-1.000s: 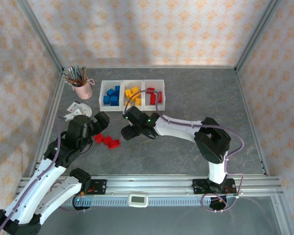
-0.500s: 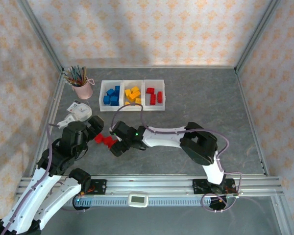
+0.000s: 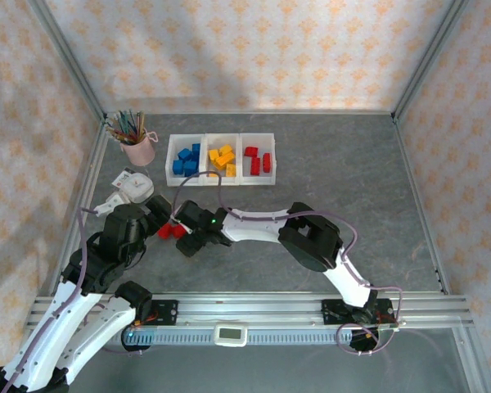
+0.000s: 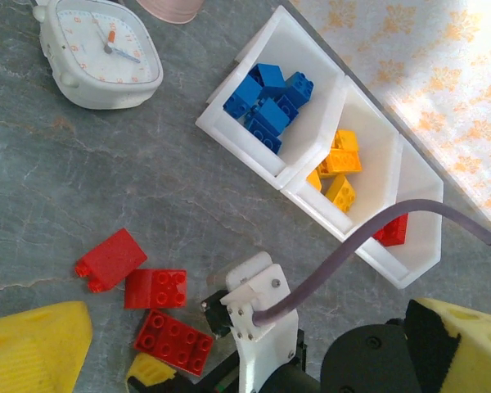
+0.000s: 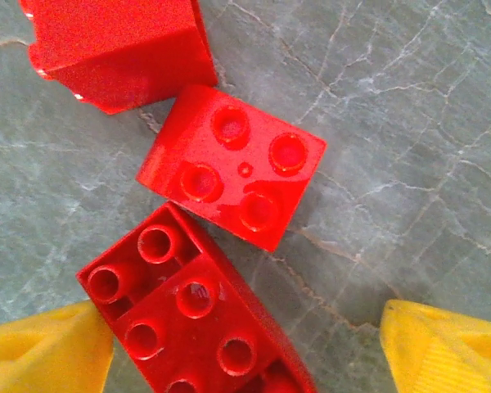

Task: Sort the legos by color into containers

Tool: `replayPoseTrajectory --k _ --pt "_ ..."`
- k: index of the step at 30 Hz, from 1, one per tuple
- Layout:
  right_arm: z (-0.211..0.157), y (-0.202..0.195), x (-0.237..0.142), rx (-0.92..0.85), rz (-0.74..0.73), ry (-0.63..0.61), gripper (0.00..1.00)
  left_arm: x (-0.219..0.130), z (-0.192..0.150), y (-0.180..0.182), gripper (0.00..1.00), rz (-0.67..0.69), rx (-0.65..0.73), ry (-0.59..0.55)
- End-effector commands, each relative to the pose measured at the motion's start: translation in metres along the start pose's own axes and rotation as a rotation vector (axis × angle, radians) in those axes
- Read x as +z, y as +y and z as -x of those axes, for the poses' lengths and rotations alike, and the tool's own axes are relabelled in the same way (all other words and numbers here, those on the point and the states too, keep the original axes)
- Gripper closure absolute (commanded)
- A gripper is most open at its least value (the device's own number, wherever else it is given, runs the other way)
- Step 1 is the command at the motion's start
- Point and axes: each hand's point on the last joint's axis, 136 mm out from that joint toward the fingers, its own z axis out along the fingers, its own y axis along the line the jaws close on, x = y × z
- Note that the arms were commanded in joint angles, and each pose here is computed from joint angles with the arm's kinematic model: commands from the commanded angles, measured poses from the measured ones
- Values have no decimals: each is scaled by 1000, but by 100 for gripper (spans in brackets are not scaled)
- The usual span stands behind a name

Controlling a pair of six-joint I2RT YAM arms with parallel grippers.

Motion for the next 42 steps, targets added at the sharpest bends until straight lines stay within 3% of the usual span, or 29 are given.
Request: replayPoseTrajectory --k 1,17,26,35,42 --pt "1 -1 5 -39 -14 16 24 -4 8 4 1 28 16 -32" --pt "-2 -1 -17 1 2 -1 69 -10 12 -2 1 3 19 -33" --pt "-3 -28 -70 172 34 -78 71 -7 12 -23 1 -58 35 -1" --pt "11 -124 -123 417 -64 -162 71 11 3 -58 1 -171 102 48" --pt "28 -235 -148 588 -308 -246 71 34 -5 -83 1 -217 191 95"
